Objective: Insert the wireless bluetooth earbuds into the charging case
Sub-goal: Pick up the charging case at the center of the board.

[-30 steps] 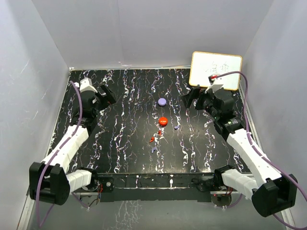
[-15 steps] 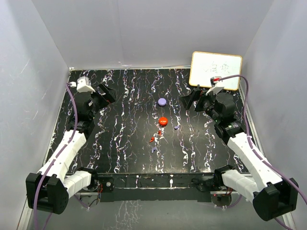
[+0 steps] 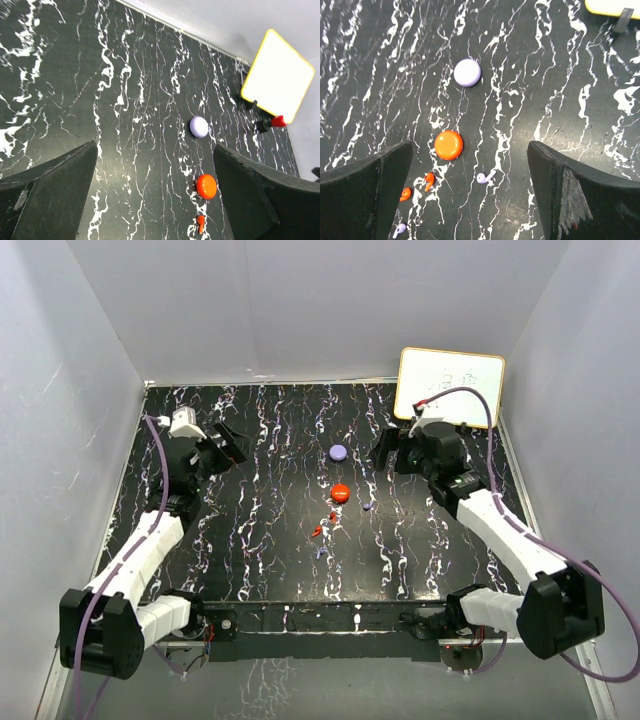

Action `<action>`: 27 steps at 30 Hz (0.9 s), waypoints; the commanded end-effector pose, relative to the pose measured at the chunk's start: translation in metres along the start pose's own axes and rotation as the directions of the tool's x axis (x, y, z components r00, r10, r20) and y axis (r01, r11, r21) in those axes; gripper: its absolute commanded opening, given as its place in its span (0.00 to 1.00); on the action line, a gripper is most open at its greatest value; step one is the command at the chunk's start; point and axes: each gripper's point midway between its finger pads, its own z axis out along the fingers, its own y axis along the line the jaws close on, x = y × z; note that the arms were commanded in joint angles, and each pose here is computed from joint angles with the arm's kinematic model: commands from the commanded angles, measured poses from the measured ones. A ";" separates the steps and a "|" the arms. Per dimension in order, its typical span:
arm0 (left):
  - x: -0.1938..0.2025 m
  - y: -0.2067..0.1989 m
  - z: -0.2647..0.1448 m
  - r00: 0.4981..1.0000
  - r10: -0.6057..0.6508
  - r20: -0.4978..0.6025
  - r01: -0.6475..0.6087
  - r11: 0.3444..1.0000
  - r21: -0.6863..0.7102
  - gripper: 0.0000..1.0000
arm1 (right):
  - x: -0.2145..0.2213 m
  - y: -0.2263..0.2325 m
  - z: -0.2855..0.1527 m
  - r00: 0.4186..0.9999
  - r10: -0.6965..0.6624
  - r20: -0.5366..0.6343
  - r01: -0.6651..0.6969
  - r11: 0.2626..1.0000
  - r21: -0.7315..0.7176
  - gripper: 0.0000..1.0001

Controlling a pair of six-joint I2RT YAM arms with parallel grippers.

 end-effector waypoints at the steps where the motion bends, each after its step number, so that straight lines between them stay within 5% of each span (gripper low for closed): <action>1: 0.008 -0.019 0.006 0.999 0.008 -0.049 -0.003 0.995 0.096 0.99 | -0.010 0.016 0.014 0.998 -0.057 0.014 0.057 0.998 -0.006 0.98; 27: 0.060 -0.057 0.019 0.978 0.076 -0.192 -0.024 0.965 0.262 0.95 | 0.048 0.041 0.203 0.985 -0.117 -0.130 0.106 0.991 -0.085 0.98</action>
